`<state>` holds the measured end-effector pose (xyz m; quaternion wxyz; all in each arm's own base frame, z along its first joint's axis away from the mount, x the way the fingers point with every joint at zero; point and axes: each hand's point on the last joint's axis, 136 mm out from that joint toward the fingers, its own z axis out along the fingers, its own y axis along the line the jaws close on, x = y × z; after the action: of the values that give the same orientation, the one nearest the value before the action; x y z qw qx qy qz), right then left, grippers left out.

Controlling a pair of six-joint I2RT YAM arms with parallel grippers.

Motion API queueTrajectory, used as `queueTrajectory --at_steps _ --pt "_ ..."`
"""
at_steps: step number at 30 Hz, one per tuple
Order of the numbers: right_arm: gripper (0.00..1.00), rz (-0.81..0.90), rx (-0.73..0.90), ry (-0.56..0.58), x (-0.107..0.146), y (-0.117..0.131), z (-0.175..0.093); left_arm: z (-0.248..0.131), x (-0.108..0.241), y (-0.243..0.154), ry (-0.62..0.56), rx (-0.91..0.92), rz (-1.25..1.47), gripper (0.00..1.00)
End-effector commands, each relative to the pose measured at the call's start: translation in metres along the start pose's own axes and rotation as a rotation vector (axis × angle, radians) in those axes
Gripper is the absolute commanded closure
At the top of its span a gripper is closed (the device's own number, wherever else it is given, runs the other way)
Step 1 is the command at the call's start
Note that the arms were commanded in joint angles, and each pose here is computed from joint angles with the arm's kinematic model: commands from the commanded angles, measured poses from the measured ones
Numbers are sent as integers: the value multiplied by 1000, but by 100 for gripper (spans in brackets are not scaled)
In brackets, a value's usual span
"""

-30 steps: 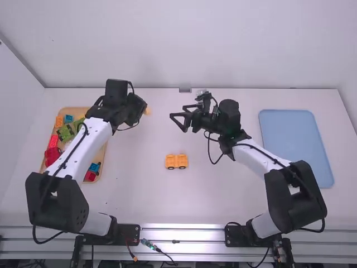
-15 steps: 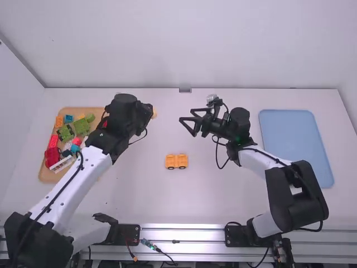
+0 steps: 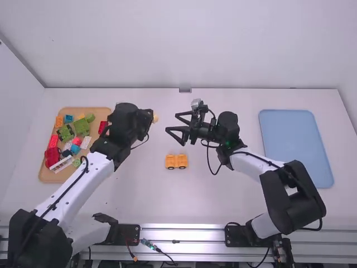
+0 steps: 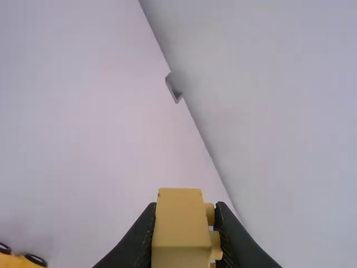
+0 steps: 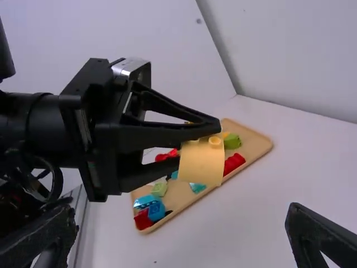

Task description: Assemble lego blocks to make yellow taxi

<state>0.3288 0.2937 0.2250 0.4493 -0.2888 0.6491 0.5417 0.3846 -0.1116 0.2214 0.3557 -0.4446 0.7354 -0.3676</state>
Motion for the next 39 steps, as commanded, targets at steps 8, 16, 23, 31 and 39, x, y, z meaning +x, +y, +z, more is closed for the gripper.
queueTrajectory --at_steps 8,16,23,31,39 --pt "1 -28 -31 -1 0 9 5 -1 9 -15 56 66 58 95" --pt "6 -61 -7 2 -1 17 24 4 9 -22 58 96 62 96" --pt "7 -123 4 -22 -7 15 24 3 10 -24 72 110 99 95" --pt "2 -127 52 -49 -18 -3 10 3 13 -24 91 114 123 94" --pt "1 -173 40 -61 -21 3 13 2 12 -29 87 136 125 94"
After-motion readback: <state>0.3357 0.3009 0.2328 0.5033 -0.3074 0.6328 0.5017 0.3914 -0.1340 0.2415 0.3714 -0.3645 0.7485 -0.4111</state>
